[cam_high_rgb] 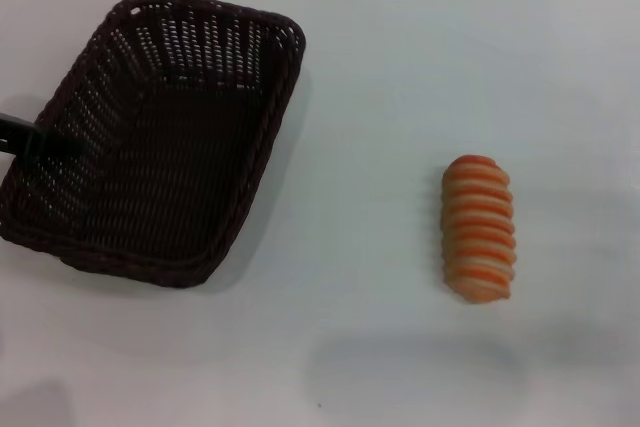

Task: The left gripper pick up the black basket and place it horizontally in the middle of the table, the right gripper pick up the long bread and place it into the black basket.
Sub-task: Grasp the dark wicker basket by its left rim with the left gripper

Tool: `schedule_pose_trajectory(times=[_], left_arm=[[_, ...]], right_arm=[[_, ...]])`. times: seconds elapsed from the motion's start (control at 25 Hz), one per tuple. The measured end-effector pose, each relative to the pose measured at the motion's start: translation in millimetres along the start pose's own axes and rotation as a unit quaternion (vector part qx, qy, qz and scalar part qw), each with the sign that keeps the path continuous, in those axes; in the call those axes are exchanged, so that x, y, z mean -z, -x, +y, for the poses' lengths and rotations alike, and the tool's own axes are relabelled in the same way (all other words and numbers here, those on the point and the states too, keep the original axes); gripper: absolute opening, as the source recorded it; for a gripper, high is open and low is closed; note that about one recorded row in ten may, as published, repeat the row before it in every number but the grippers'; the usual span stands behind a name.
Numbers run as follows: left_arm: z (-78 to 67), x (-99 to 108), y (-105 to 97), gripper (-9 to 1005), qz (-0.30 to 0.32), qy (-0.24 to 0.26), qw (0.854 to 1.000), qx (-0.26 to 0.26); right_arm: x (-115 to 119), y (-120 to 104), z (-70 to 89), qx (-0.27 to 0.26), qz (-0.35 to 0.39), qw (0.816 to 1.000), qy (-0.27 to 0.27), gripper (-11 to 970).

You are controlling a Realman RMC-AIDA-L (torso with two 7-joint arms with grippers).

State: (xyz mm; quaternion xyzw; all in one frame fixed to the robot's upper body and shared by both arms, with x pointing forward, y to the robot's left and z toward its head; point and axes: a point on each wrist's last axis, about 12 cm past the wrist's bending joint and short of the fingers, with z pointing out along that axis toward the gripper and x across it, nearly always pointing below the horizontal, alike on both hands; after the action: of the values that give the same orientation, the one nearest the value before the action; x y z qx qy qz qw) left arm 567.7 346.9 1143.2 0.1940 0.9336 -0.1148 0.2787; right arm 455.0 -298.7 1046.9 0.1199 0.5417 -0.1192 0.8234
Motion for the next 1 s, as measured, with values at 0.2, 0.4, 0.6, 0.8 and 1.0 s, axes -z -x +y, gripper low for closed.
schedule_pose_trajectory(times=[0.2,0.4,0.6,0.8,1.0], left_arm=[[0.8,1,-1,330,0.002,0.0,1.0,-0.001],[1.7,3,-1,265,0.002,0.003,1.0,-0.004],[2.3,5,2,232,-0.001,0.007,1.0,-0.008],[2.2,10,8,218,-0.012,0.012,1.0,-0.02],[1.8,14,12,210,-0.019,0.016,0.999,-0.031]], right_arm=[[-1,0,0.8,-0.001,-0.001,1.0,0.001,713],[-1,0,1.6,-0.002,-0.001,1.0,0.002,713],[0,0,1.5,-0.002,-0.001,1.0,0.001,713],[1,0,1.8,-0.003,0.0,1.0,0.001,713],[1,1,2.8,-0.006,0.001,1.0,-0.001,713]])
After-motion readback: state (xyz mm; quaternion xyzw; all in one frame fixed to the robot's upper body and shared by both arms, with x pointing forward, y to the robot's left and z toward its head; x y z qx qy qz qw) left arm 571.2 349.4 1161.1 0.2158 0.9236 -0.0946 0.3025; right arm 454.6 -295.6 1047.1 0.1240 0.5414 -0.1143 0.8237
